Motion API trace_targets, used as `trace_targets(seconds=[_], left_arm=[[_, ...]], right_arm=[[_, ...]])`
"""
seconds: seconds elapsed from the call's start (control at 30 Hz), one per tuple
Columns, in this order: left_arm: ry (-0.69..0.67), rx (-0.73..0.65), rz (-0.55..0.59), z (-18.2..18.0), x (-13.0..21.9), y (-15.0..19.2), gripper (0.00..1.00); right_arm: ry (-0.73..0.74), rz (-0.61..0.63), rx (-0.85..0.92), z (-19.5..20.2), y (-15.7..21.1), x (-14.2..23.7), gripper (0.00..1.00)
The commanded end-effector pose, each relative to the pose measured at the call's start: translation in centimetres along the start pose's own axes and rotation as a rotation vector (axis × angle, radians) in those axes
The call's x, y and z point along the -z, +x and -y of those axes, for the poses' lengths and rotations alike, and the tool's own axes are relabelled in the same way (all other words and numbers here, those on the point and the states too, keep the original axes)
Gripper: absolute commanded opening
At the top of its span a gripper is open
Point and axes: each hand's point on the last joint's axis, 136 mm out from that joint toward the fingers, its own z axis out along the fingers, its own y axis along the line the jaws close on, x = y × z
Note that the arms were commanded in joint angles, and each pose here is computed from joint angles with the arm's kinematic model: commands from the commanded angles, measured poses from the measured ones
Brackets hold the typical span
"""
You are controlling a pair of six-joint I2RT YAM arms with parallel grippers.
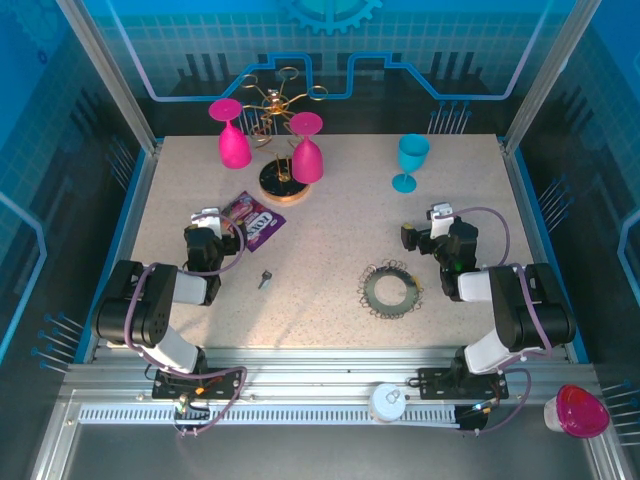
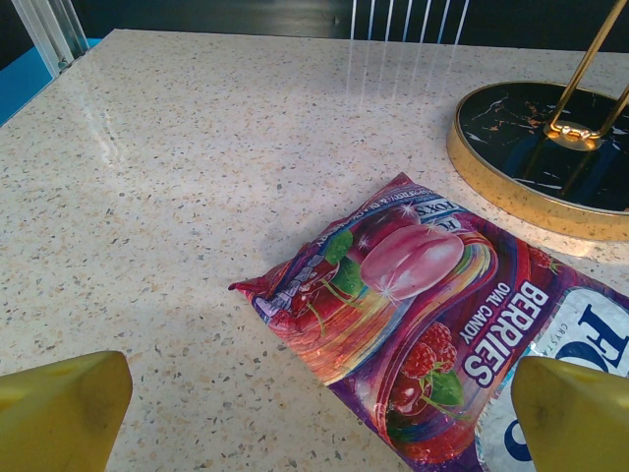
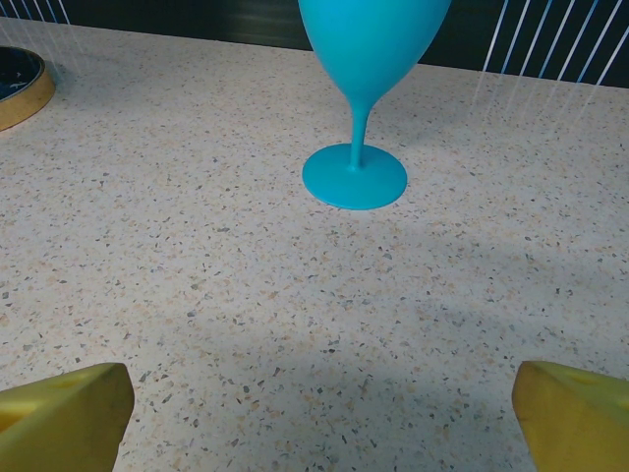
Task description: Put the keys on the keyring
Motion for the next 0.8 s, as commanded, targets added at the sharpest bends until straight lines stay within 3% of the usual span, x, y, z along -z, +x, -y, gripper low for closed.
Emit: trace_targets(seconds=[0.0,0.63,0.77], left_arm=[[0.025,0.020,0.040,0.5,0.1,-1.5,0.99],[0.039,0.028,0.039,0.5,0.1,-1.5,0.99],[0.045,0.027,0.069,0.5,1.2,-2.4,0.99]], right_arm=[[0.026,0.014,-0.007,0.7,-0.5,0.0,1.00],[0.014,0.022,-0.013,0.7,-0.6,0.1,1.00],[0.026,0.050,-0.014,0.9,-2.8,1.8,1.00]])
